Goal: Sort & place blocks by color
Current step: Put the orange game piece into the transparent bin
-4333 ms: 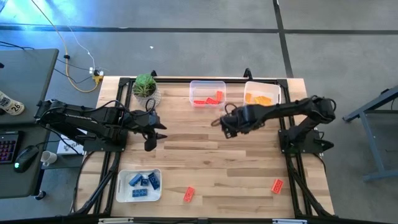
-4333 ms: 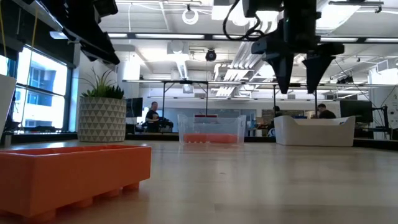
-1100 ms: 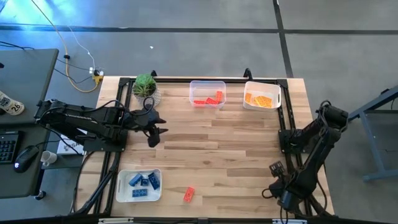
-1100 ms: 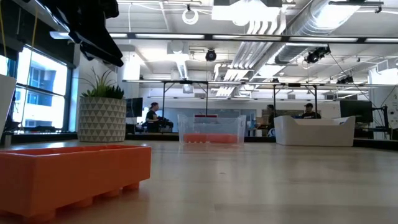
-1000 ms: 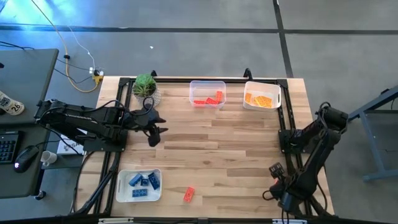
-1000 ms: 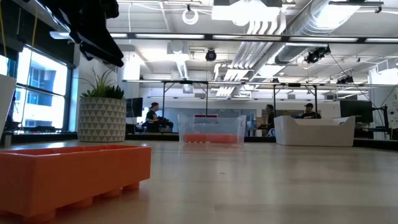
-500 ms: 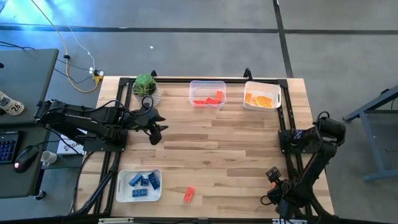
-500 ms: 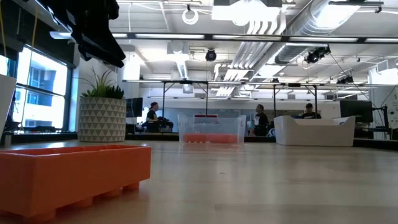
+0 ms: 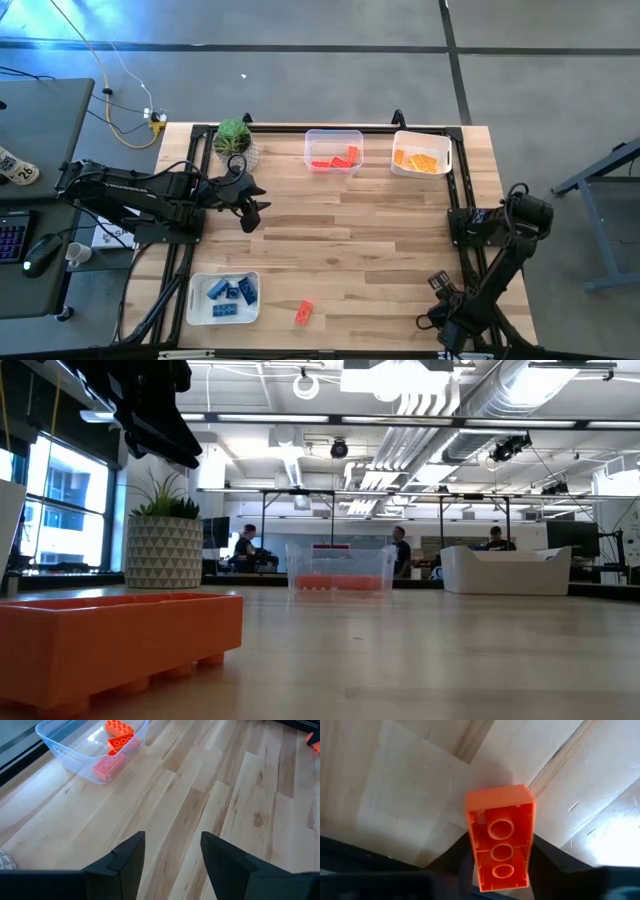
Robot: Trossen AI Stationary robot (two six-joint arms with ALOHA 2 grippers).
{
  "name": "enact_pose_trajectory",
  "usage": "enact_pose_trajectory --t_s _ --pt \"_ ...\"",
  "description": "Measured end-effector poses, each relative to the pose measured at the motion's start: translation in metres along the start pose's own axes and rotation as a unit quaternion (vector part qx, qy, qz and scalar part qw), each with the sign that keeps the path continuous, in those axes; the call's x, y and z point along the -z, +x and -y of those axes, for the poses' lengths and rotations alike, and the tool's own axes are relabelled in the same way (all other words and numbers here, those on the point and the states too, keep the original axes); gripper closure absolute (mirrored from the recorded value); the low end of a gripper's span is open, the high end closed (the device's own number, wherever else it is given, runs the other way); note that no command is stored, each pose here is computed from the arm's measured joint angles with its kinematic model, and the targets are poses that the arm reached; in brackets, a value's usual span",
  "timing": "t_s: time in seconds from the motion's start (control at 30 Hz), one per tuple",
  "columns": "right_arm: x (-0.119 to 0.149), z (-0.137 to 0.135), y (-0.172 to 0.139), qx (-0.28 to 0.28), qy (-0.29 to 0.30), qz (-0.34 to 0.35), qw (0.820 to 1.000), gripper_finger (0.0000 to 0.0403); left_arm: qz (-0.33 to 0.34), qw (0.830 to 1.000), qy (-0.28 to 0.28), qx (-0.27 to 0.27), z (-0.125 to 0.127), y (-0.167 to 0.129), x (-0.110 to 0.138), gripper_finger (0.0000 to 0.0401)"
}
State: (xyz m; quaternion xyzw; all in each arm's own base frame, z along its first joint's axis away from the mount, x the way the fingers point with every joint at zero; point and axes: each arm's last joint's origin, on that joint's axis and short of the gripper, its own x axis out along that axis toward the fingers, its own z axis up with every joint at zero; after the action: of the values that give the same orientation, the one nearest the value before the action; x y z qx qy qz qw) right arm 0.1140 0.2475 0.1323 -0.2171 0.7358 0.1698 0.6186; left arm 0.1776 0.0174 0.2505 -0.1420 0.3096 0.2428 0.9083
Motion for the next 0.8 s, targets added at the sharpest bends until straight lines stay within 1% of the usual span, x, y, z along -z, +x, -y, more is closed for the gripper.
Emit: enact_pose_trajectory --t_s 0.03,0.07,0.13,0.27,0.43,0.57,0.63,0.7,0.8 --pt "-0.001 0.001 0.000 -0.003 0.003 -0.001 1.000 0.0284 0.000 1.000 0.000 0.001 0.000 0.000 0.000 0.0222" --pt "-0.002 0.002 0.000 -0.008 0.007 -0.004 1.000 0.0295 0.000 1.000 0.000 0.001 0.000 0.000 0.000 0.0222" --pt "-0.004 0.007 0.000 -0.019 0.030 -0.010 0.999 0.0295 0.000 1.000 0.000 0.001 0.000 0.000 0.000 0.0222" --pt "-0.012 0.021 -0.001 -0.041 0.096 -0.023 0.994 0.0295 0.000 1.000 0.001 0.001 0.000 0.000 0.000 0.0222" --pt "-0.023 0.048 -0.005 -0.044 0.183 -0.017 0.982 0.0295 0.000 1.000 0.001 0.001 0.000 0.000 0.000 0.0222" --pt "-0.033 0.079 -0.012 -0.027 0.245 0.021 0.969 0.0295 0.000 1.000 0.002 0.001 0.000 0.000 0.000 0.0222" --pt "-0.037 0.096 -0.016 -0.021 0.276 0.040 0.960 0.0295 0.000 1.000 0.014 0.001 0.000 0.000 0.000 0.0222" --pt "-0.041 0.115 -0.019 -0.020 0.309 0.058 0.949 0.0295 0.000 1.000 0.027 0.001 0.000 0.000 0.000 0.0222" --pt "-0.048 0.144 -0.023 -0.027 0.358 0.097 0.928 0.0295 0.000 0.999 0.032 0.001 0.000 0.000 0.000 0.0222"
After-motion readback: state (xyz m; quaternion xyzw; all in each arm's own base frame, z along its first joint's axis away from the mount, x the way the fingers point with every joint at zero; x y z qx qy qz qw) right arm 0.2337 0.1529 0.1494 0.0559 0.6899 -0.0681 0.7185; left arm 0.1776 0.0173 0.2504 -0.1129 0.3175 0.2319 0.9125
